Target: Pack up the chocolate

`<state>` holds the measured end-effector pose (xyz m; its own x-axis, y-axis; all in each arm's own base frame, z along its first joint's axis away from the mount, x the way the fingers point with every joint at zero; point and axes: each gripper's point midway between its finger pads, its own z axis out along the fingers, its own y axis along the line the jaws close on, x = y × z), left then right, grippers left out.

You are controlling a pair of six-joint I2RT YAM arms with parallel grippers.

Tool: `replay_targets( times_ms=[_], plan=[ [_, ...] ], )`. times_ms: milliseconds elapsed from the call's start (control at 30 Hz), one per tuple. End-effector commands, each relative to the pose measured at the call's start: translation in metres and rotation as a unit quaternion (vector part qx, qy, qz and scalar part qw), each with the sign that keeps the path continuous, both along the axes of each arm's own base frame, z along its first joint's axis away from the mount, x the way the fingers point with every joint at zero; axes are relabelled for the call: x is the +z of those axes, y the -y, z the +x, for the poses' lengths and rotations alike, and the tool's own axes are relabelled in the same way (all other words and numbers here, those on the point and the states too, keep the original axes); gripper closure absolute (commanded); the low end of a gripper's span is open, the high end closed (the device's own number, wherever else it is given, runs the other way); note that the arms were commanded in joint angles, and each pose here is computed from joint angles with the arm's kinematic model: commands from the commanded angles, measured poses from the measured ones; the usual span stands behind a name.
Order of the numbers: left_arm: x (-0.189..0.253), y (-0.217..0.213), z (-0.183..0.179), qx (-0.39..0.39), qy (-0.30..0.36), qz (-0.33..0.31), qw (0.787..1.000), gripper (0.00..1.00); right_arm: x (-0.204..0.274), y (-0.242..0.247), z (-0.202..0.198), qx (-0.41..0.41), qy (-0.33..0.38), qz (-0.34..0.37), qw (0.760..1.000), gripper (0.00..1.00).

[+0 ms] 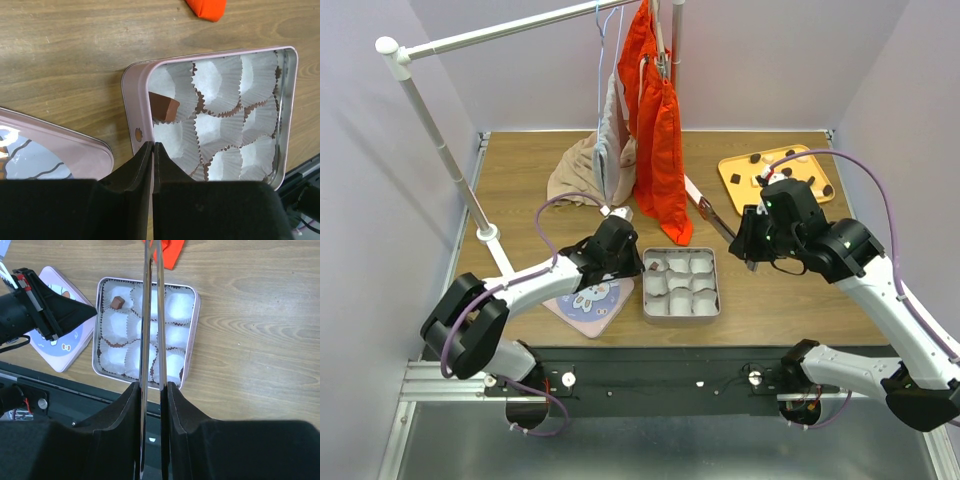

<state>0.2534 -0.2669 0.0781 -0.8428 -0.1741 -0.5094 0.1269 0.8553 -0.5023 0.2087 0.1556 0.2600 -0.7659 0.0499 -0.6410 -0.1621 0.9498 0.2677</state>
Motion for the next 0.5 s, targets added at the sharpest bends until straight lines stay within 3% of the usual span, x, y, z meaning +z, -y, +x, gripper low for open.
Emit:
replay_targets(
  times_ms=[0,167,467],
  plan=[
    [0.003,-0.005,0.017,0.028,0.020,0.022,0.999,0.86,-0.003,0.003,0.004,-0.005,0.006,-0.015,1.000,0.67],
    [0.010,-0.002,0.025,0.064,0.022,-0.018,0.998,0.86,-0.012,0.011,0.006,-0.023,0.003,-0.032,0.999,0.67],
    [0.013,-0.019,0.045,0.103,0.038,-0.004,0.994,0.86,-0.033,0.029,0.011,-0.076,-0.002,-0.071,0.995,0.67]
  ],
)
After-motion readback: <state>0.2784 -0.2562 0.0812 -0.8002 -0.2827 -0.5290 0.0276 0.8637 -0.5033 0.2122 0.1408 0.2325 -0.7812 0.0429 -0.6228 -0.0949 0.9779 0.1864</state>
